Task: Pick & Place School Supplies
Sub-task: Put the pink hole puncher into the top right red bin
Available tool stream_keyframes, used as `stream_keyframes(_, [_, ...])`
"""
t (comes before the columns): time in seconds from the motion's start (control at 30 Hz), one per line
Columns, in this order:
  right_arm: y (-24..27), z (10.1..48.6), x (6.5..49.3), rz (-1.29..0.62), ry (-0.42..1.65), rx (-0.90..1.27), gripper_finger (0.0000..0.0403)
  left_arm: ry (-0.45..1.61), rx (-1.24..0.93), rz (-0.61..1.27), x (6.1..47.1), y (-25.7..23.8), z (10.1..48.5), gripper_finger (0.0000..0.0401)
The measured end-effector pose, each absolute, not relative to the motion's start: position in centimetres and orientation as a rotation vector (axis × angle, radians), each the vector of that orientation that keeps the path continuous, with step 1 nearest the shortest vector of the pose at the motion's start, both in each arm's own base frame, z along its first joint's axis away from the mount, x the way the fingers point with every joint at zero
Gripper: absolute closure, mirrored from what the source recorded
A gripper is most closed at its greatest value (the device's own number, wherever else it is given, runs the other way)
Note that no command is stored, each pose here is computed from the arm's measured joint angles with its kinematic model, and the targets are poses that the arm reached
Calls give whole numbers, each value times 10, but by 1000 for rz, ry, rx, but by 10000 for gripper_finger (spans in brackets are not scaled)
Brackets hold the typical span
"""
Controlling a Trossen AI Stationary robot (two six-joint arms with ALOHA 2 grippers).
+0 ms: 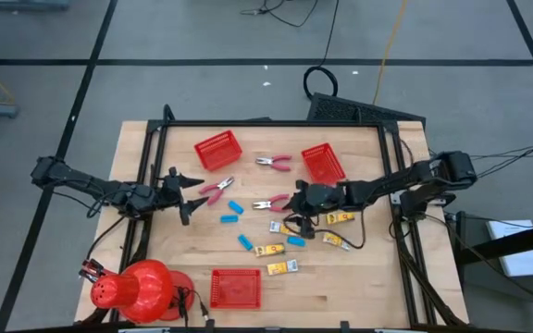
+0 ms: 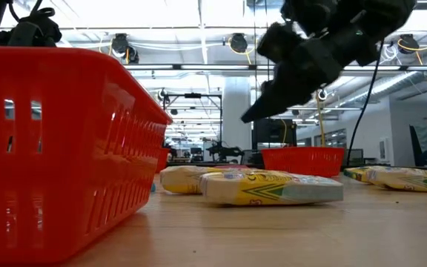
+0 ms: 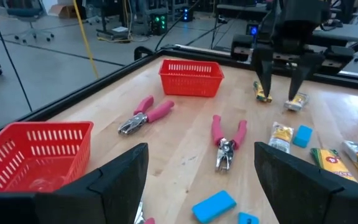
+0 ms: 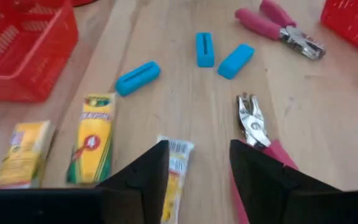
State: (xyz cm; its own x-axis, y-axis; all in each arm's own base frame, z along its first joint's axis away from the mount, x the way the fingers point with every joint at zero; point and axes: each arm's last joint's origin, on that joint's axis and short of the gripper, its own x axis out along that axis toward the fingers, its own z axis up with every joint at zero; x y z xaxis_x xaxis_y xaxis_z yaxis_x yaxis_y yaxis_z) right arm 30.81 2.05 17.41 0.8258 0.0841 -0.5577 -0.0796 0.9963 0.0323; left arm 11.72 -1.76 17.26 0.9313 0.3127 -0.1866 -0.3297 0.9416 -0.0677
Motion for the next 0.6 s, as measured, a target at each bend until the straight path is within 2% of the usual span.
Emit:
stream_keyframes(0.23, [26, 164, 336, 104, 684, -21, 183, 181, -80, 339, 117, -16, 172, 107])
stream_keyframes(0.6, [13, 148, 344, 23, 839, -108, 177, 186, -87, 334, 118, -15, 172, 107])
